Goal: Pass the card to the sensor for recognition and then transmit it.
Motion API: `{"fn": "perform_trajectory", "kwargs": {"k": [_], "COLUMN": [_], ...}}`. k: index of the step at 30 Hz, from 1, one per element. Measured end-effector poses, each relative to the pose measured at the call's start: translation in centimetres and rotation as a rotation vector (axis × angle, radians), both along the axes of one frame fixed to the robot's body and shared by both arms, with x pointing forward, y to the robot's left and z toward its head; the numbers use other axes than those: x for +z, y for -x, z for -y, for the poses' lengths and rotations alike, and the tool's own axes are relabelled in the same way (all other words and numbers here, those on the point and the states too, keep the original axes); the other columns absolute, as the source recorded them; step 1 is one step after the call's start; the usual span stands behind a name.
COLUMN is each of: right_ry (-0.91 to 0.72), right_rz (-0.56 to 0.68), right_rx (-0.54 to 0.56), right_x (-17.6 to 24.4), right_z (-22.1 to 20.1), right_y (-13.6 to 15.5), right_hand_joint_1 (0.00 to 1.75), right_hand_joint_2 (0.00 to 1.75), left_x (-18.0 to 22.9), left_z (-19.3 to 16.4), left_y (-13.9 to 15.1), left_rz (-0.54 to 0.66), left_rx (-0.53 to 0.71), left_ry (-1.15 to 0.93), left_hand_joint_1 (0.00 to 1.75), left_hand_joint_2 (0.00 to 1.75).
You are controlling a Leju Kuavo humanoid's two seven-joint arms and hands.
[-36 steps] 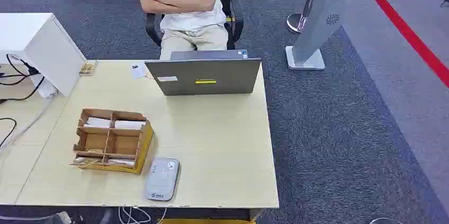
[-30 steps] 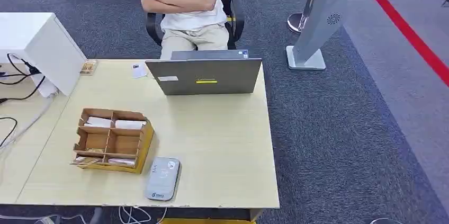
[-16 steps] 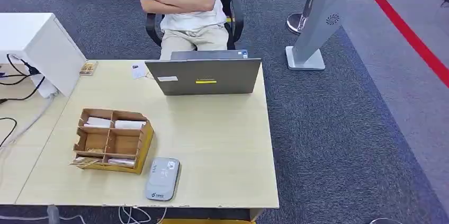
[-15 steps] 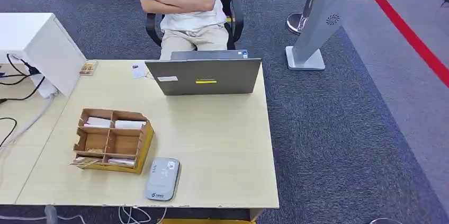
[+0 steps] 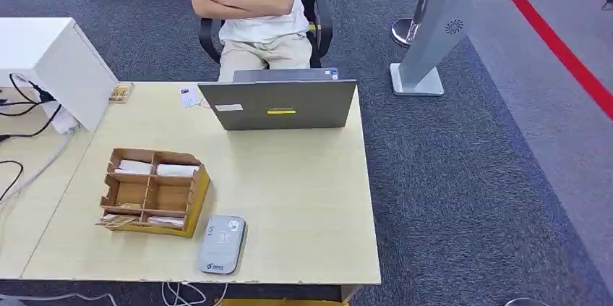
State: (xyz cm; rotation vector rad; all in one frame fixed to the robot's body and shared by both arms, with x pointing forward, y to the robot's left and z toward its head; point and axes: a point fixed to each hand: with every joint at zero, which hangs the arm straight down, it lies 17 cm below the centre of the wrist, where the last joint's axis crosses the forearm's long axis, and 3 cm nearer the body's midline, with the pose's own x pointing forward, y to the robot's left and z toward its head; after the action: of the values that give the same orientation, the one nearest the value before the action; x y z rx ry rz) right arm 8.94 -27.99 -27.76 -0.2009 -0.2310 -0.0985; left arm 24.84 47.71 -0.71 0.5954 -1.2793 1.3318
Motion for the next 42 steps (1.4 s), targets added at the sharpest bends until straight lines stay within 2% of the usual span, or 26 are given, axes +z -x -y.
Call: {"fn": "perform_trajectory", "kwargs": {"k": [16, 23, 29, 39, 42], "right_ry": [-0.005, -0.008, -0.013, -0.017, -0.025], "right_rz": [0.006, 0.005, 0.006, -0.003, -0.006], "right_rx": [-0.008, 0.013, 0.042, 0.085, 0.103], "right_x": [0.0, 0.0, 0.0, 0.1, 0.2], "right_z": [-0.4, -0.7, -0.9, -1.5, -1.9], "right_y": [-0.1, -0.1, -0.2, -0.8, -1.2], "right_hand_joint_1": [0.0, 0.0, 0.0, 0.0, 0.0], "right_hand_joint_2": [1.75, 1.75, 1.75, 1.75, 1.75], "left_x": [8.7, 19.2, 27.5, 37.3, 39.2], "left_z": [-0.5, -0.2, 0.8, 2.5, 3.1], "left_y": [-0.9, -0.3, -1.3, -3.9, -6.2], "left_rz": [0.18, 0.34, 0.454, 0.537, 0.508], "left_rx": [0.02, 0.072, 0.087, 0.143, 0.119], "left_ry": [-0.164, -0.461, -0.681, -0.981, -1.08], "left_hand_joint_1": [0.0, 0.0, 0.0, 0.0, 0.0], "left_hand_joint_2": [1.75, 1.75, 1.75, 1.75, 1.75]}}
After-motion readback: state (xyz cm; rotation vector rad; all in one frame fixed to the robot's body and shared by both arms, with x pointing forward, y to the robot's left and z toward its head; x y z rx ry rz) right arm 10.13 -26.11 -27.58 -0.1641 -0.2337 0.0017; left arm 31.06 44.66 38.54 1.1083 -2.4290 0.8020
